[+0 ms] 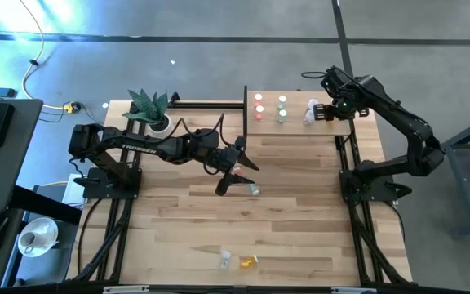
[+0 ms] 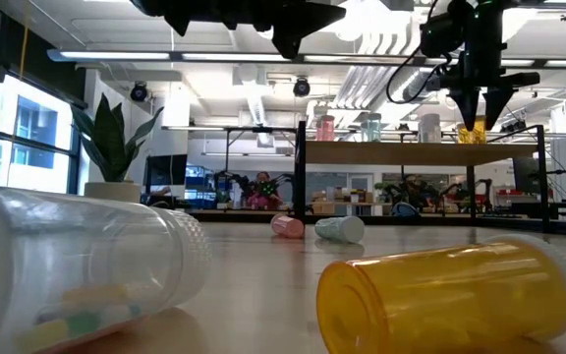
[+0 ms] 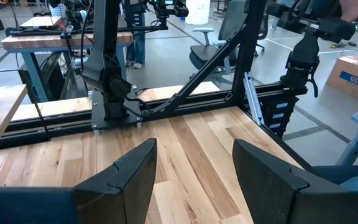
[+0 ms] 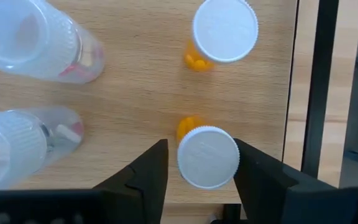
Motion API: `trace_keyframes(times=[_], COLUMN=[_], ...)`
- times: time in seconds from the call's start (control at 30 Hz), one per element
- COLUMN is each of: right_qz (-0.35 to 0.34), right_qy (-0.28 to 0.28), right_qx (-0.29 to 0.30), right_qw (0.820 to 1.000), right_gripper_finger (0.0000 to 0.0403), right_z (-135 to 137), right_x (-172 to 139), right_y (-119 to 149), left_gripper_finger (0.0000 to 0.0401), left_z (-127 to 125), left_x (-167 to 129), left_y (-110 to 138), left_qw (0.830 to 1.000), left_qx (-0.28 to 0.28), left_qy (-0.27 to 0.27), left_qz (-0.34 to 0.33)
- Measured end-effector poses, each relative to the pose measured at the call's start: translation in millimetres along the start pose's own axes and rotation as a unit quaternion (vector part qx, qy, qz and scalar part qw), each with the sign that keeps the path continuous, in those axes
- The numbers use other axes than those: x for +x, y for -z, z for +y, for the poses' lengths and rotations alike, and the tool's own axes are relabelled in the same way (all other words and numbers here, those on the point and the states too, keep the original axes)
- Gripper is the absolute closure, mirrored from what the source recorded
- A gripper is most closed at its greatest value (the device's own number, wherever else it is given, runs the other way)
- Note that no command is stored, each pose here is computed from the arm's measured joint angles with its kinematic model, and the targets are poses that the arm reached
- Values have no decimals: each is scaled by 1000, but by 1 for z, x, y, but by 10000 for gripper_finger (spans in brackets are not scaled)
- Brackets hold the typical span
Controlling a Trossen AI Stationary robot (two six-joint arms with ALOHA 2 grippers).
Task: Pick and place medicine bottles onto shelf by color
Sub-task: Put the top orange pill bottle on the shelf aligned with the other orange pill bottle, then put the green pill bottle on the shelf aligned with the other green pill bottles
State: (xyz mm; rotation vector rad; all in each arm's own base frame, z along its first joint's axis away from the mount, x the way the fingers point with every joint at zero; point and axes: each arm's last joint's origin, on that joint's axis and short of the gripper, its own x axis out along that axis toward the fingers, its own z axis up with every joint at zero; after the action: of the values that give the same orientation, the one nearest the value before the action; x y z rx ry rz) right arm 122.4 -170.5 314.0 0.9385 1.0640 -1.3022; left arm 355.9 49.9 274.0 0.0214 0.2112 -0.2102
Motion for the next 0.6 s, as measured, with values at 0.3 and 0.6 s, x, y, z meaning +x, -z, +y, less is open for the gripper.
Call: trace_keyframes(times=[0.3, 0.6], right_qz=[-13, -34], right_qy=[-7, -20], right_qx=[-17, -15], right_qw=[1000, 999], right_gripper_finger=[238, 238], right_z=[0, -7], right_x=[-8, -35], right_y=[-3, -1], left_gripper_finger=[202, 202], left_z=[0, 2], left_x=[0, 0], left_y=[0, 1], left_qw=[1000, 1000], left_qx=[0, -1], left_qy=[0, -30], left_qz=[0, 9])
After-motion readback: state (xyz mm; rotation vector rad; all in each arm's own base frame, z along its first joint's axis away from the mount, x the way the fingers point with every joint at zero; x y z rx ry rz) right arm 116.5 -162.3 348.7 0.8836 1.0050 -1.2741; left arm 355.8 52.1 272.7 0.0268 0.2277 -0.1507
